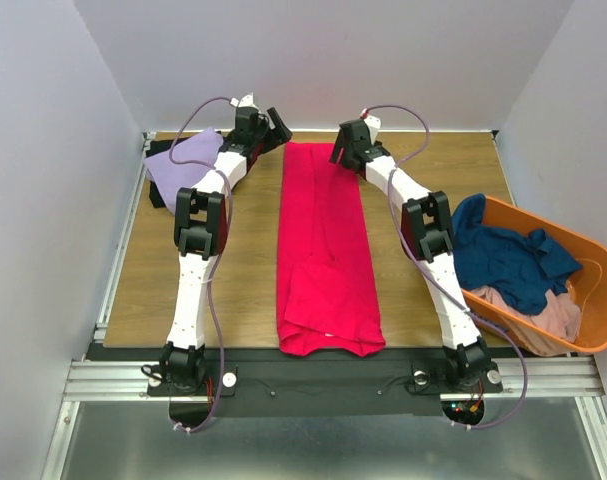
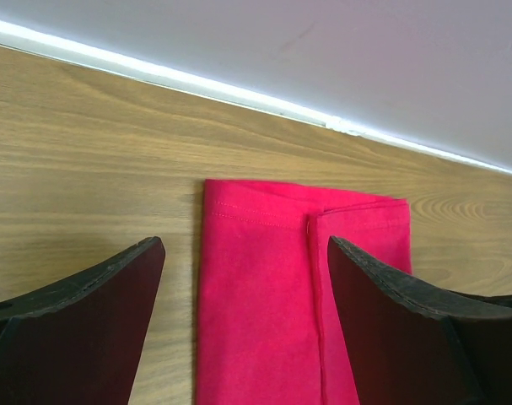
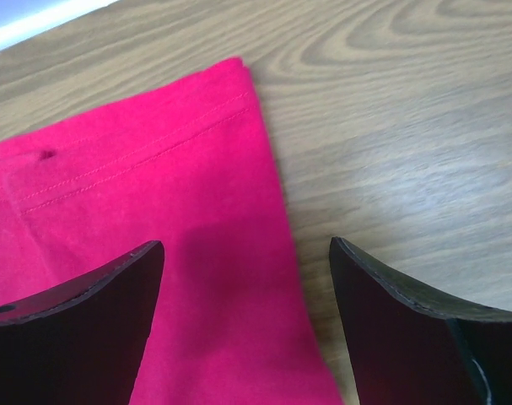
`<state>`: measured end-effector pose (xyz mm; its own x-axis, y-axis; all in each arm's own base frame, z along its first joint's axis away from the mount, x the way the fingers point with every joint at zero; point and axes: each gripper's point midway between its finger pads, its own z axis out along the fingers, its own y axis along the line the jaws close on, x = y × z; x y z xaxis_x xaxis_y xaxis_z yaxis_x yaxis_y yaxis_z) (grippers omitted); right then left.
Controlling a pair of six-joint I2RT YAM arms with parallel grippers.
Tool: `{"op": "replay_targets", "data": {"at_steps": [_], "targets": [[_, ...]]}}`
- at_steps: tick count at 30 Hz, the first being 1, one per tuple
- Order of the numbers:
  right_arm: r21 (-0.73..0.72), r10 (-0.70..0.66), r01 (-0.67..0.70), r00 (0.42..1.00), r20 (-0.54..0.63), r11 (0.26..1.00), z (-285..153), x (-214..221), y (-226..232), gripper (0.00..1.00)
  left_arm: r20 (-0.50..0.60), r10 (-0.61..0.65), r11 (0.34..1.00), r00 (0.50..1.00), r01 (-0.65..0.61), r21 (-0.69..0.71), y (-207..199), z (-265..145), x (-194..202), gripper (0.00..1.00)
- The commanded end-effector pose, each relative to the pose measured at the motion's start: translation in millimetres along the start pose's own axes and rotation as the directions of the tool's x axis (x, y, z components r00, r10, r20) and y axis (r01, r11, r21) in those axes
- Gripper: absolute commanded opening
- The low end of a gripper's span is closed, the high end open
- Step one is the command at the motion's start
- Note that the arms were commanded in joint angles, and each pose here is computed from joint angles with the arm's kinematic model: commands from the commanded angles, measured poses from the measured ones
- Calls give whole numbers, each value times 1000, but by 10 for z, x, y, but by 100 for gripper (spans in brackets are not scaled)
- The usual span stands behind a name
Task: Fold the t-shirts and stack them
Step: Fold the tshirt
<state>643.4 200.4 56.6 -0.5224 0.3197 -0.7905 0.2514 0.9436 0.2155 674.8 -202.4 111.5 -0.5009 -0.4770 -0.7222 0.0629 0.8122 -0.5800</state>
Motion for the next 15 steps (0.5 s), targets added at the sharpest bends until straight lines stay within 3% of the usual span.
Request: {"op": "replay_targets", "data": {"at_steps": [1, 8, 15], "targets": [[-72, 58, -54, 997, 51, 996, -179, -255, 261, 84, 62, 41, 996, 997, -46, 80, -347, -157, -306, 89], [-104, 56, -53, 998, 28, 993, -191, -147, 384, 61, 42, 44, 996, 998, -47, 77, -317, -166, -238, 89], [-86, 46, -45, 999, 11, 995, -199, -66, 329, 49, 18, 39, 997, 999, -40, 69, -261, -153, -143, 89]]}}
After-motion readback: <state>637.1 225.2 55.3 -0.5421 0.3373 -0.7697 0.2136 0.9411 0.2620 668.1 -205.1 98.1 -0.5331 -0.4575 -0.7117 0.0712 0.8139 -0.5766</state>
